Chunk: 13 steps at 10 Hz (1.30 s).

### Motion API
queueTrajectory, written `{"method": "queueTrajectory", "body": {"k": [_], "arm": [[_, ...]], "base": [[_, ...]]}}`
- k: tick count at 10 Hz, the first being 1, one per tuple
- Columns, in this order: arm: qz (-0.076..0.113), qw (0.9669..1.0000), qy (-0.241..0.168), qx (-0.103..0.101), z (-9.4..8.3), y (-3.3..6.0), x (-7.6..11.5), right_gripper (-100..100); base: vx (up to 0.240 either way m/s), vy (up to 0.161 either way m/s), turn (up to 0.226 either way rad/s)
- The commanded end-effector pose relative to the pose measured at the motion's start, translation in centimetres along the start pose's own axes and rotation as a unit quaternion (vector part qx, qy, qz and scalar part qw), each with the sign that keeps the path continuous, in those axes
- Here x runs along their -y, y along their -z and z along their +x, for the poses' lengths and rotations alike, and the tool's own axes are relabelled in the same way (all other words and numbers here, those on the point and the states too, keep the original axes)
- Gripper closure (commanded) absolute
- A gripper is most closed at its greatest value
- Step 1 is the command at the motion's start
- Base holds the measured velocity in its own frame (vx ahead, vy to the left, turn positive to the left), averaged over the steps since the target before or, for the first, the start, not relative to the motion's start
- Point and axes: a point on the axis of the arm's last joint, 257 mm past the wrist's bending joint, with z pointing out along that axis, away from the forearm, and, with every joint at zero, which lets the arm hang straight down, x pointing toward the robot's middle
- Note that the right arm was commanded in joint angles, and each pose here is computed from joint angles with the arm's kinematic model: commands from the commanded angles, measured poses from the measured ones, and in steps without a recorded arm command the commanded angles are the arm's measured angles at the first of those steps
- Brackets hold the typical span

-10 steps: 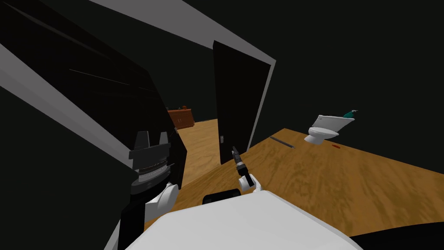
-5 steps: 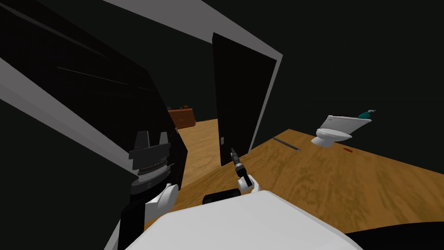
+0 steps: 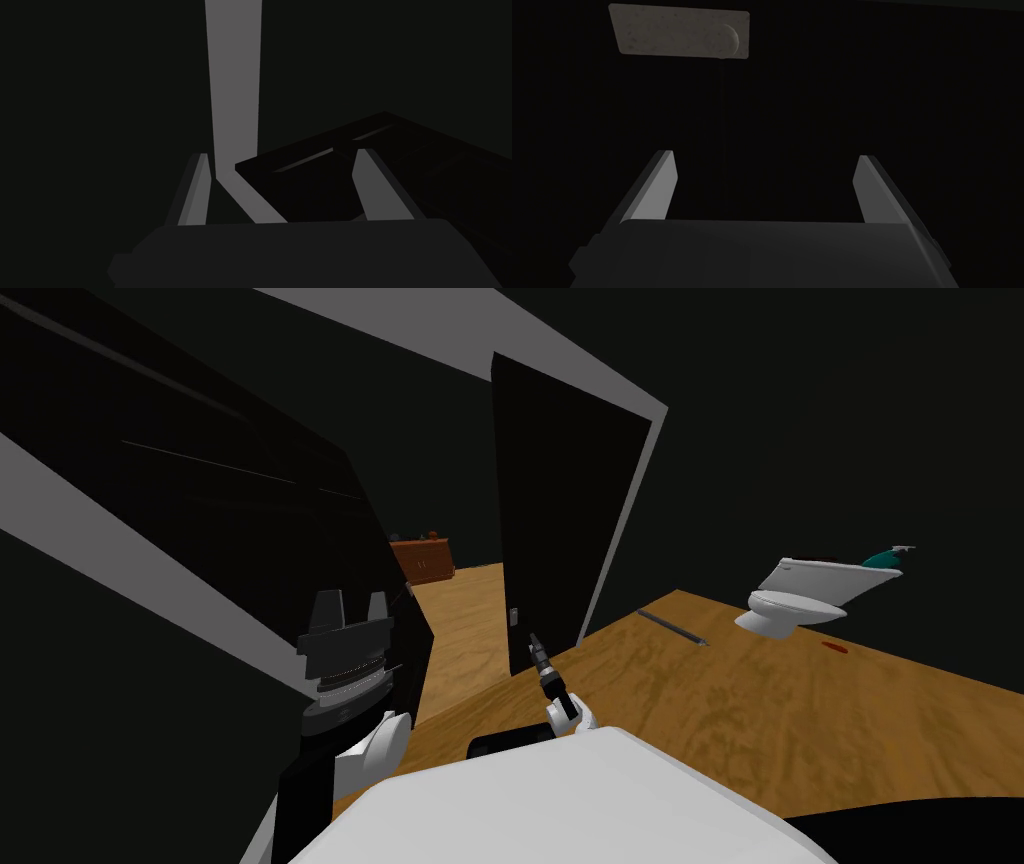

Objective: Push the door open

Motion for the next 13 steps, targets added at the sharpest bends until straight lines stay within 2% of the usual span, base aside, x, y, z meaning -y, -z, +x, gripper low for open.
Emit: {"method": "queueTrajectory", "body": {"k": [1, 4, 7, 8, 9, 13], "arm": [[0.009, 0.9999, -0.003, -0.004, 0.4, -0.08, 0.7, -100], [0.026, 0.9995, -0.009, -0.013, 1.4, 0.04, 2.1, -100], [0.035, 0.9992, -0.013, -0.017, 2.0, 0.13, 2.9, -100], [0.033, 0.9993, -0.012, -0.016, 1.9, 0.16, 2.7, -100], [0.035, 0.9993, -0.004, -0.014, 0.8, 0.3, 2.9, -100], [0.037, 0.9993, 0.003, -0.009, -0.2, 0.39, 3.1, -100]], "base": [[0.082, -0.05, 0.055], [0.076, -0.042, 0.05], [0.081, -0.043, 0.033], [0.031, -0.013, 0.007], [0.118, 0.03, 0.026], [0.208, 0.049, 0.026]]}}
